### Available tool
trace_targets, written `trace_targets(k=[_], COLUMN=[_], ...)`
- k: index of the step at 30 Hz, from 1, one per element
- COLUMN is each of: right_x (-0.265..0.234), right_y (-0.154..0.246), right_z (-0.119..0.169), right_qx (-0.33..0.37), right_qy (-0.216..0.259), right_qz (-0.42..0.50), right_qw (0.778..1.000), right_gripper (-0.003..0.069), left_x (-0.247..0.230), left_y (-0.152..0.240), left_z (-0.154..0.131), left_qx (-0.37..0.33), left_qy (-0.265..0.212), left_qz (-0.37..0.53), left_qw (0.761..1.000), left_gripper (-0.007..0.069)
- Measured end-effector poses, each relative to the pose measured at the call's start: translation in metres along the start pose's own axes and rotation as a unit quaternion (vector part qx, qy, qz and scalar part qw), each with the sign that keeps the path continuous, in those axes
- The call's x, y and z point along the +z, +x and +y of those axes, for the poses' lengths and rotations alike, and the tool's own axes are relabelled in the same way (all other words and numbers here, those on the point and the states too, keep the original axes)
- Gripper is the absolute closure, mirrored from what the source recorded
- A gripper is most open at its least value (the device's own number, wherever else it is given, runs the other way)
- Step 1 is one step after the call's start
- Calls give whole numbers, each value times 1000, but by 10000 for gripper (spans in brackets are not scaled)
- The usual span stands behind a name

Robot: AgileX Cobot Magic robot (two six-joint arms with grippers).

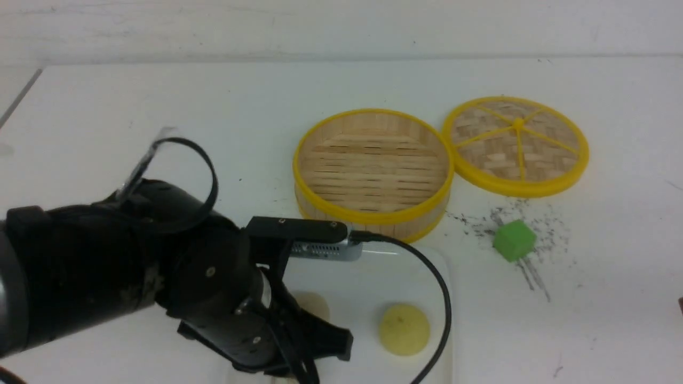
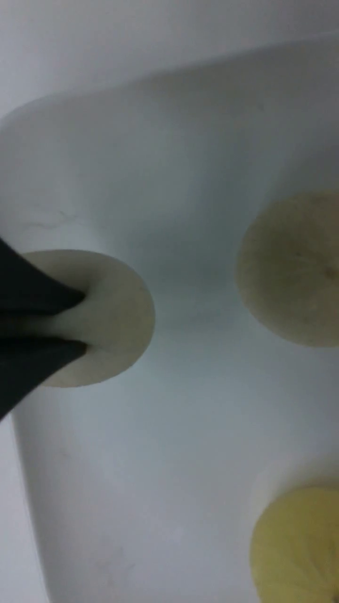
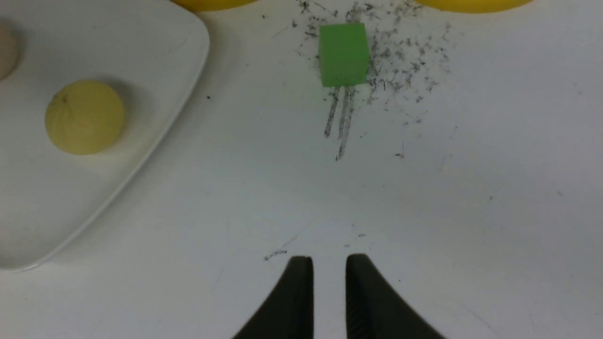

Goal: Put the steamed buns into the plate on the white tablecloth.

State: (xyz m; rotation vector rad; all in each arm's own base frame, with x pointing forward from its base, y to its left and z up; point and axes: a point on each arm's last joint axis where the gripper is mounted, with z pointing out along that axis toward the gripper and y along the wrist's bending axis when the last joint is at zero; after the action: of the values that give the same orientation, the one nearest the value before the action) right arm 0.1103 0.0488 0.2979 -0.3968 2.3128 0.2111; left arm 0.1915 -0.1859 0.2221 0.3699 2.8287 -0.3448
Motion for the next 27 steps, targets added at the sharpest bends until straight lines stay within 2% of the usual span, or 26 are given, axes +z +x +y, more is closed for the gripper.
trace_targets(k=[4, 11, 12, 13, 14, 16, 17, 20, 23, 26, 27], right_x=[0, -8, -9, -21, -22, -48, -50, -88, -109, -118, -118], right_y=[0, 4, 4, 4, 4, 2, 2, 6, 17, 34, 34], right_z=[0, -1, -1, -2, -2, -4, -4, -6, -8, -6, -6], right_qx=[-1, 0, 0, 2, 2, 6, 7, 12, 16, 30, 30], right_qy=[1, 3, 3, 5, 5, 4, 4, 2, -4, -40, -40], right_qz=[0, 7, 9, 10, 12, -2, -4, -40, -78, -175, -175], right_qw=[1000, 1000, 1000, 1000, 1000, 1000, 1000, 999, 997, 983, 983], right_gripper=[526, 534, 536, 552, 557, 601, 601, 670, 674, 674, 674], left_x=[4, 16, 16, 13, 12, 0, -1, -20, -29, -35, -35], left_y=[-1, -1, -1, -4, -5, -13, -14, -26, -32, -37, -37], left_z=[0, 0, 0, -2, -3, -7, -7, -10, -12, -13, -13], left_qx=[-1, -5, -5, -4, -4, 3, 5, 25, 38, 45, 45], left_qy=[-2, -9, -8, -5, -4, 1, 0, -2, -10, -15, -15], left_qz=[3, 20, 20, 15, 13, -7, -9, -43, -58, -68, -68], left_qw=[1000, 1000, 1000, 1000, 1000, 1000, 1000, 999, 998, 997, 997], left_gripper=[546, 318, 310, 246, 240, 170, 162, 130, 128, 136, 137])
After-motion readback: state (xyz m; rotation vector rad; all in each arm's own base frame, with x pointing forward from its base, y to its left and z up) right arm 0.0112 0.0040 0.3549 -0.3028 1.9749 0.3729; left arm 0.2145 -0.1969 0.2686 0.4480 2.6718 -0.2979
